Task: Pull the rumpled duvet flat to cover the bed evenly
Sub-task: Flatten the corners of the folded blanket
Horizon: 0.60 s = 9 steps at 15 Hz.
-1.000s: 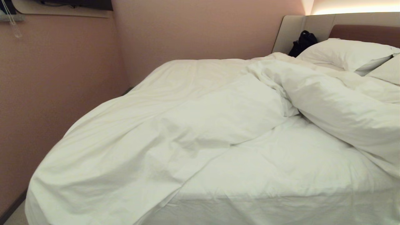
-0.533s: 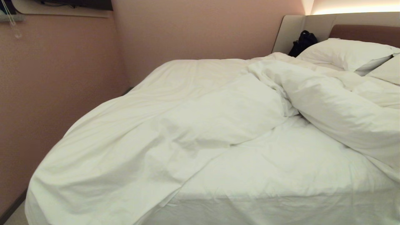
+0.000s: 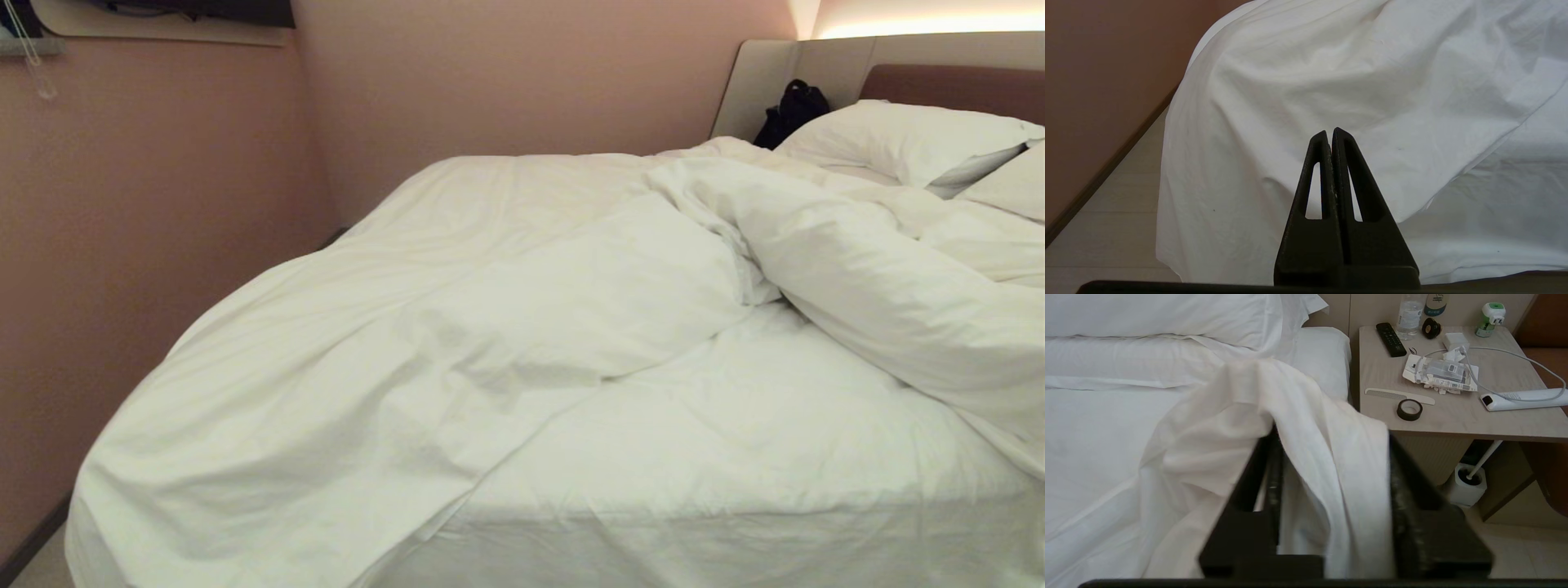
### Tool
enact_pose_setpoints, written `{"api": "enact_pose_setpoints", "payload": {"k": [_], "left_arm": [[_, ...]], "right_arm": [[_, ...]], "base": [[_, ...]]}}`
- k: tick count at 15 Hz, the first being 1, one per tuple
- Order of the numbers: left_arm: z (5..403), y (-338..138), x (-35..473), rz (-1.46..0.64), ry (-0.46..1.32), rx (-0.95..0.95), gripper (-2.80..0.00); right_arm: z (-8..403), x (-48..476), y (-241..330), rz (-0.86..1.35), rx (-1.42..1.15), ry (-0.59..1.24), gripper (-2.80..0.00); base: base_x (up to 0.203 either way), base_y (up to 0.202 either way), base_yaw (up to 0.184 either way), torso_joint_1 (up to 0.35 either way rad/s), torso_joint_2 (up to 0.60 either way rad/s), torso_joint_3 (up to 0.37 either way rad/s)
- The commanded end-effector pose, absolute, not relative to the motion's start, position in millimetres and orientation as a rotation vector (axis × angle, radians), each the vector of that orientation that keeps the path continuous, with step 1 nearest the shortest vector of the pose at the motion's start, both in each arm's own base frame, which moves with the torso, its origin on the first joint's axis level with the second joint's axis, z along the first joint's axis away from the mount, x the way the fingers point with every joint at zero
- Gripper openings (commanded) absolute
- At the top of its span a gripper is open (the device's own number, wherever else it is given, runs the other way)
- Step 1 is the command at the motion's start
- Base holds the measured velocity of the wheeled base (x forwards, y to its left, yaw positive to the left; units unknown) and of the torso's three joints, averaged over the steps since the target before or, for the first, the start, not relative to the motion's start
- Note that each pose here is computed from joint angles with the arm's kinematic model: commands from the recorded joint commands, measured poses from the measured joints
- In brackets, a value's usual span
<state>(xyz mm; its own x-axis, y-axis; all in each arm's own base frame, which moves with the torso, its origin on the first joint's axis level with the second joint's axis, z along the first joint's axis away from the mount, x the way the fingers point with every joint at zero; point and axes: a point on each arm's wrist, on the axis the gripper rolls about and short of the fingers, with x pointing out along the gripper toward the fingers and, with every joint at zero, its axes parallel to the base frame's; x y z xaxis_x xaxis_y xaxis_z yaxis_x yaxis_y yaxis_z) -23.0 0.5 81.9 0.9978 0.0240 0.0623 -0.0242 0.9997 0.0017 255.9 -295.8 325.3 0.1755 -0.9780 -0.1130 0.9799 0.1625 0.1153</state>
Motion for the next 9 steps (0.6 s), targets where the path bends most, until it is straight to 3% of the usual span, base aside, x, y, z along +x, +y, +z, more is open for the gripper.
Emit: {"api": "enact_pose_setpoints", "payload": {"k": [1, 4, 9], "left_arm": [[81.9, 0.6, -23.0, 0.025, -0.063, 0.002, -2.80], [81.9, 0.6, -23.0, 0.025, -0.063, 0.002, -2.80], [81.9, 0.6, -23.0, 0.025, -0.063, 0.002, -2.80]], "right_arm": [[327.4, 254.5, -290.9, -1.389, 0.181, 0.023, 0.00], [330.7, 258.6, -265.0, -1.247, 0.259, 0.092, 0.00], [356.9, 227.1, -181.9, -0.606, 0.525, 0.304, 0.00]], "base": [[0.000, 0.000, 0.000, 0.000, 0.00, 0.000], [0.000, 0.000, 0.000, 0.000, 0.00, 0.000], [0.000, 0.000, 0.000, 0.000, 0.00, 0.000]]}}
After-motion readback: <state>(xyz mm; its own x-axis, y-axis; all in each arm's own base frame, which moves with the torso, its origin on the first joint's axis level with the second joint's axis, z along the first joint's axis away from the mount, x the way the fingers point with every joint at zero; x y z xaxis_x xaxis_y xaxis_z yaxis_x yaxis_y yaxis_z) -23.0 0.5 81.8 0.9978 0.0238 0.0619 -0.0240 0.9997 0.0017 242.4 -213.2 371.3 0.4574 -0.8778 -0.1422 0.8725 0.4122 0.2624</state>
